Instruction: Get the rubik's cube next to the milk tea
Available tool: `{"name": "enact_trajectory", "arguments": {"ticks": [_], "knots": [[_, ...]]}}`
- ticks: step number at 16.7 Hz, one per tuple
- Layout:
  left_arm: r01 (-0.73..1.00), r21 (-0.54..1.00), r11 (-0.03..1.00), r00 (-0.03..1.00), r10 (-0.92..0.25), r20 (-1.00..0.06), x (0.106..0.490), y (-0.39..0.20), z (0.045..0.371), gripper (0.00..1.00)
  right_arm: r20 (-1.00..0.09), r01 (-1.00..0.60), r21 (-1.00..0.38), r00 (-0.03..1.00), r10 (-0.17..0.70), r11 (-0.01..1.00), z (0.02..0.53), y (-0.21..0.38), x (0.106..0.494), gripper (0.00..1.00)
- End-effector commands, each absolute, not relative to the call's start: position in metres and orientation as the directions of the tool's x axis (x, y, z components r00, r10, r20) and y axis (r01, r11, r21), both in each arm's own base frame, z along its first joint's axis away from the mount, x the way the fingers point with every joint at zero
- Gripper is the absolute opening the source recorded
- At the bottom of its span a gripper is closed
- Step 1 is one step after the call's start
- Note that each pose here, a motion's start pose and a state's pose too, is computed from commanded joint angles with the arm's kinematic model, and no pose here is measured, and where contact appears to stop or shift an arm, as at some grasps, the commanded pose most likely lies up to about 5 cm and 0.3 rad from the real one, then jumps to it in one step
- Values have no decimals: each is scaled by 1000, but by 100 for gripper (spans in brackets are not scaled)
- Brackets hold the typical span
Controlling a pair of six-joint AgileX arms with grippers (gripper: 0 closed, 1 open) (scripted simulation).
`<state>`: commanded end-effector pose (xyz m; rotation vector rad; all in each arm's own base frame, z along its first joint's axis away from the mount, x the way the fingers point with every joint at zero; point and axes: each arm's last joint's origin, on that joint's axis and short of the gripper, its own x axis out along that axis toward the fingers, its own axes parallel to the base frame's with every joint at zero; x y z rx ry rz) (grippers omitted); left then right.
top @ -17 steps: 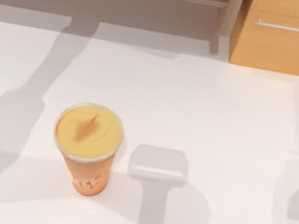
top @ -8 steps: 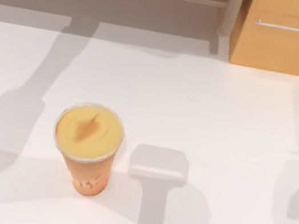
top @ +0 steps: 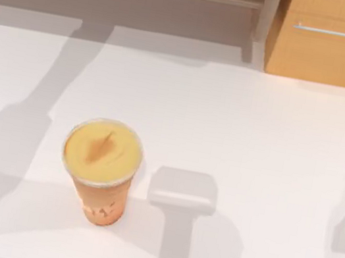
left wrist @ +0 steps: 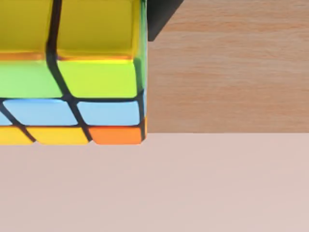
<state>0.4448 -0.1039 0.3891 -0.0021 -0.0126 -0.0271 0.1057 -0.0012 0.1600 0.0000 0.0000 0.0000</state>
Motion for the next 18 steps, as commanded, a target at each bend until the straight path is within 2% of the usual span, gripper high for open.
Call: {"name": "enact_trajectory", "arguments": {"ticks": [6,8,11,13,15,18], "knots": [[23,1,1000,1000,-23,6,445,-103,389,0,0,0,0,1000,0,1000,160,-1,106,100],[35,-32,999,998,-33,52,437,-99,407,0,0,0,0,1000,0,1000,160,-1,106,100],[86,-119,989,990,-71,125,404,-90,451,0,0,0,0,1000,0,1000,160,-1,106,100],[128,-178,976,988,-110,109,380,-84,467,0,0,0,0,1000,0,1000,160,-1,106,100],[143,-228,963,989,-147,0,364,-81,459,0,0,0,0,1000,0,1000,160,-1,106,100],[71,-254,965,928,-157,-339,353,-75,401,0,0,0,0,1000,0,1000,160,-1,106,100]]}}
